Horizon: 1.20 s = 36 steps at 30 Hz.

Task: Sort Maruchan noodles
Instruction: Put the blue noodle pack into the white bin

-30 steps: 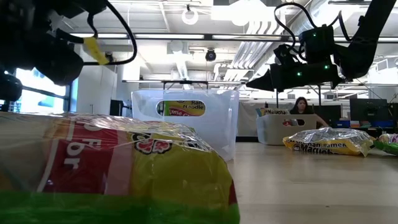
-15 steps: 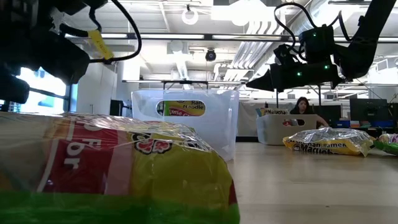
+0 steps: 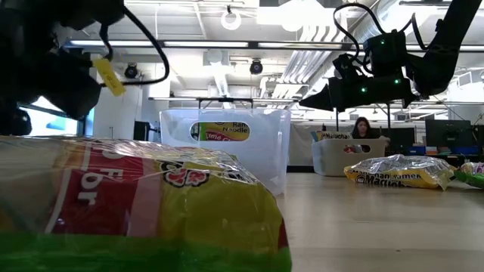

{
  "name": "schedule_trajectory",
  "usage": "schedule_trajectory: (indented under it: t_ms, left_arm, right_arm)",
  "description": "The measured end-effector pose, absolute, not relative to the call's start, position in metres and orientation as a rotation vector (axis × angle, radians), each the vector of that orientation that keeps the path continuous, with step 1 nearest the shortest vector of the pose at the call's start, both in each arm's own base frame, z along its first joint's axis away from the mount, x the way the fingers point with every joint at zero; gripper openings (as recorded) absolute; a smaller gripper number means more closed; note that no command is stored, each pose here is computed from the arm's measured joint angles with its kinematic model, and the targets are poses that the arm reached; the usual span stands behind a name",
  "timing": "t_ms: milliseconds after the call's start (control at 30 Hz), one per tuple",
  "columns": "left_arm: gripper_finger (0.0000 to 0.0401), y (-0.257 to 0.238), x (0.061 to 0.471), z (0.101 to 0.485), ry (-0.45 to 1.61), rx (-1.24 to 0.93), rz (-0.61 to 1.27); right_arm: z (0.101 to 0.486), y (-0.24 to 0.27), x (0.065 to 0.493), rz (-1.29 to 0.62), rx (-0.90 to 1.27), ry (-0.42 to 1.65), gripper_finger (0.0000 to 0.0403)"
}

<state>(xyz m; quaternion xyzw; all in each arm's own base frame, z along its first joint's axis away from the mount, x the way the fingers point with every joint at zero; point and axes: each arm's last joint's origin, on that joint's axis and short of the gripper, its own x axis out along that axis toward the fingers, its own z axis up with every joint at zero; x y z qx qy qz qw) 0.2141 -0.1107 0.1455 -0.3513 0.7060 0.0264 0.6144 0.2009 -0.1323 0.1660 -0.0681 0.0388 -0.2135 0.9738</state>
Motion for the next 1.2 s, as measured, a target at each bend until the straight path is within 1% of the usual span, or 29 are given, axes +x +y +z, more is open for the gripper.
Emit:
schedule_trajectory:
  t_ms: [100, 200, 300, 467, 533, 733, 933, 967, 1067, 1200]
  left_arm:
    - [0.0195, -0.113, 0.217, 0.141, 1.66, -0.815, 0.036]
    - [0.0172, -0.114, 0.218, 0.14, 1.659, -0.8, 0.036]
    - [0.0128, -0.114, 0.219, 0.141, 1.657, -0.778, 0.022]
    - [0.0033, -0.114, 0.22, 0.145, 1.66, -0.73, -0.02]
    - [0.0009, -0.112, 0.221, 0.147, 1.672, -0.715, -0.02]
    - [0.0002, -0.102, 0.226, 0.159, 1.69, -0.646, -0.004]
    - [0.0003, -0.098, 0.229, 0.164, 1.703, -0.698, 0.019]
    - [0.0006, -0.099, 0.229, 0.164, 1.719, -0.713, 0.0]
    - [0.0025, -0.104, 0.222, 0.165, 1.792, -0.74, -0.033]
    - [0.0068, -0.113, 0.212, 0.166, 1.895, -0.746, -0.07]
  right_arm:
    - [0.166, -0.132, 0.201, -0.431, -0.137, 0.078, 0.0]
    - [0.166, -0.132, 0.201, -0.431, -0.137, 0.078, 0.0]
    - [0.166, -0.132, 0.201, -0.431, -0.137, 0.078, 0.0]
    - [0.166, -0.132, 0.201, -0.431, -0.137, 0.078, 0.0]
    - [0.166, -0.132, 0.201, -0.431, -0.137, 0.078, 0.0]
    - [0.166, -0.132, 0.201, -0.431, -0.137, 0.078, 0.0]
    - [0.166, -0.132, 0.201, -0.431, -0.137, 0.078, 0.0]
    - [0.166, -0.132, 0.201, -0.431, -0.137, 0.078, 0.0]
    - [0.166, -0.132, 0.201, -0.431, -0.137, 0.078, 0.0]
    - [0.166, -0.132, 0.201, -0.431, -0.137, 0.078, 0.0]
